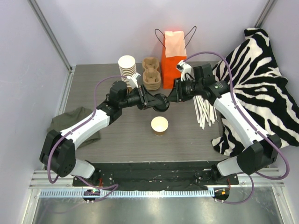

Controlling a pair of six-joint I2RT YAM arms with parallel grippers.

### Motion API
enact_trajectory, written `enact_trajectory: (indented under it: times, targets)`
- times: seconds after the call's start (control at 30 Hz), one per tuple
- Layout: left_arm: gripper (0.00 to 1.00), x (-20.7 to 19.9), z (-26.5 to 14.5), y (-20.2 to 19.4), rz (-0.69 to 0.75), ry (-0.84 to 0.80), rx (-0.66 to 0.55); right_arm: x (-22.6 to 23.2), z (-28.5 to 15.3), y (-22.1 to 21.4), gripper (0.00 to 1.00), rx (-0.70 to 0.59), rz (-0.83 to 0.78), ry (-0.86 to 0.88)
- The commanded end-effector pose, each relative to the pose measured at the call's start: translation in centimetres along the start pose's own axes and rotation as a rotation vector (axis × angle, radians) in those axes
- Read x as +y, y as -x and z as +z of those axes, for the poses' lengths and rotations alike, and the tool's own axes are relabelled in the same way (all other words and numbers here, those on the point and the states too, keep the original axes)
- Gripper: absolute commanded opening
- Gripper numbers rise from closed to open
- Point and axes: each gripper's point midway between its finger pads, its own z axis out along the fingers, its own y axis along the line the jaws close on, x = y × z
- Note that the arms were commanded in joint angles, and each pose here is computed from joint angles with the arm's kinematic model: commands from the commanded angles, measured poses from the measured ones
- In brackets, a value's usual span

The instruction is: Pack the takeout coffee

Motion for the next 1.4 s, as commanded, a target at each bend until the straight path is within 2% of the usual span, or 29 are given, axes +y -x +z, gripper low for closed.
enact_trajectory:
  times: [0.0,0.4,0.57,0.6,0.63,0.7,0.73,0.83,0.9,0.93,1.07,1.1,1.3,1.37]
  targets:
    - [0.02,-1.3,-0.2,0.3,0.026,-0.056,-0.006,0.4,-0.3,1.9,0.31,-0.050,-0.061,-0.014]
    - [0.02,-0.9,-0.2,0.2,0.019,-0.050,-0.003,1.0,0.3,1.7,0.24,-0.035,-0.090,-0.009]
    - [0.03,-0.8,-0.2,0.0,0.019,-0.045,0.000,0.7,0.4,1.5,0.03,-0.028,-0.093,-0.023]
    - [0.06,-0.6,-0.3,0.0,0.017,-0.039,0.001,0.8,0.3,1.6,0.01,-0.030,-0.097,-0.023]
    - [0.21,-0.4,-0.3,-0.1,0.019,-0.034,0.004,0.5,0.3,1.5,0.01,-0.028,-0.098,-0.035]
    - [0.46,-0.4,-0.7,-0.2,0.025,-0.031,0.012,0.4,0.1,1.5,0.01,-0.031,-0.112,-0.049]
    - [0.74,-0.3,-1.0,-0.2,0.043,-0.023,0.018,0.1,-0.2,1.6,0.01,-0.038,-0.120,-0.070]
    - [0.90,0.9,-3.0,-0.1,0.076,0.039,0.031,-0.3,-0.7,1.6,0.01,-0.041,-0.152,-0.099]
    - [0.93,1.8,-4.9,0.2,0.056,0.080,0.036,-0.6,-1.0,1.4,0.01,-0.033,-0.172,-0.116]
    - [0.99,1.6,-5.7,-0.1,0.064,0.067,0.062,-0.7,-1.0,1.0,0.01,-0.020,-0.173,-0.119]
    - [1.00,3.0,-9.8,-0.1,0.189,0.164,0.084,-1.1,-0.9,-0.4,0.01,0.049,-0.205,-0.117]
    - [1.00,3.0,-11.1,0.7,0.209,0.186,0.049,-1.3,-0.7,-0.8,0.01,0.071,-0.230,-0.119]
    - [1.00,5.3,-15.4,3.7,0.253,0.355,-0.027,-0.3,0.9,-3.9,0.01,0.229,-0.350,-0.134]
    - [1.00,5.9,-16.4,4.5,0.228,0.394,-0.039,-0.2,1.8,-4.7,0.01,0.275,-0.369,-0.130]
